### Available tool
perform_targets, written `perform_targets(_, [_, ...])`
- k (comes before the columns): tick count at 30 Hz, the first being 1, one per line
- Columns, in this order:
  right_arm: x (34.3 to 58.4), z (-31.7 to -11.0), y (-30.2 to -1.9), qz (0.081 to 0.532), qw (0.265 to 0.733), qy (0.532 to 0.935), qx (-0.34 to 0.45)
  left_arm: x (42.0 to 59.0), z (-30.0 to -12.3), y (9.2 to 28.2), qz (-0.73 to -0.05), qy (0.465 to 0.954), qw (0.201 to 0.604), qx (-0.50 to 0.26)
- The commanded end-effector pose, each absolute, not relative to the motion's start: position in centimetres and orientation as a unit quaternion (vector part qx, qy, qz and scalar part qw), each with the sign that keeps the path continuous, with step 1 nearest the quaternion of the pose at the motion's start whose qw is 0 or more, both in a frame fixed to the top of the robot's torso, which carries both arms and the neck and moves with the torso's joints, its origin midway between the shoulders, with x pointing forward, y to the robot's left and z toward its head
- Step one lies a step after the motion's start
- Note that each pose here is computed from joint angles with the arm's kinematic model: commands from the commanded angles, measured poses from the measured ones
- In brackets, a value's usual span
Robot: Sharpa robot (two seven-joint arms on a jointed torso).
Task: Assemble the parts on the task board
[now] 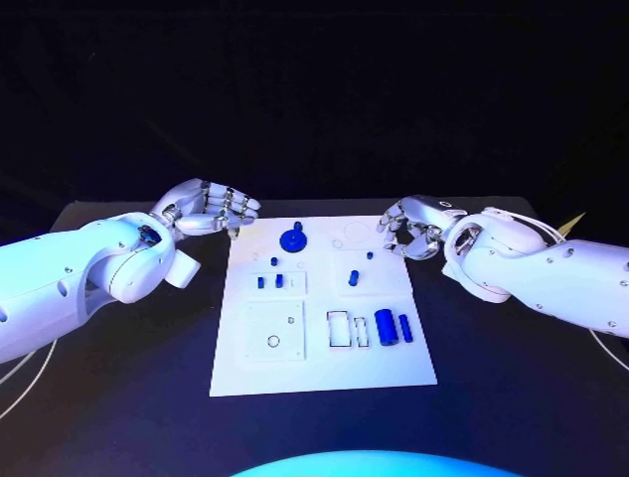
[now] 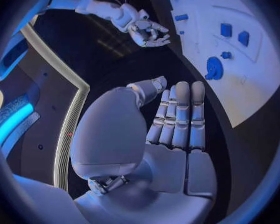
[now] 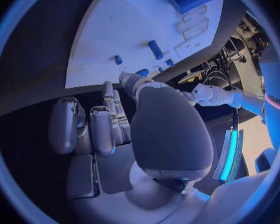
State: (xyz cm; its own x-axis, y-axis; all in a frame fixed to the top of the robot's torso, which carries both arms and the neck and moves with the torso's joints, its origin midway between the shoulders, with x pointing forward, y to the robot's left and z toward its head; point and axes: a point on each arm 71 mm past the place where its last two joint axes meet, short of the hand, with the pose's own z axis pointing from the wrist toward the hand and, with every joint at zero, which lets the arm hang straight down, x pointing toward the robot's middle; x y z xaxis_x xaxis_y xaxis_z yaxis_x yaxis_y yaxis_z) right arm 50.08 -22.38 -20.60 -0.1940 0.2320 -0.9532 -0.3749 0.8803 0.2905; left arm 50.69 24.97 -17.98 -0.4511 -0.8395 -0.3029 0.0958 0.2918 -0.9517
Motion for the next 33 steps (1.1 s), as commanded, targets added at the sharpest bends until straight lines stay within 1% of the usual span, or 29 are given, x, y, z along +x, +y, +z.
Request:
perform_targets(1, [50.0,-21.1,-21.7,0.201,0.637,0.736,-0.11,50.4,-17.3,24.7,-0.584,0.622,0.409,-0.322])
perform_targets(10, [50.2,-22.1,-20.1,0.195,0.629,0.742,-0.123,50.1,-17.1,24.3,-0.597,0.615,0.4,-0.324])
perform_targets(20, [50.8,-23.1,-19.5,0.179,0.624,0.75,-0.125,49.9,-17.1,24.2,-0.6,0.613,0.398,-0.325])
perform_targets(33, [50.8,-24.4,-18.3,0.18,0.611,0.76,-0.129,49.8,-17.1,24.1,-0.599,0.614,0.397,-0.327])
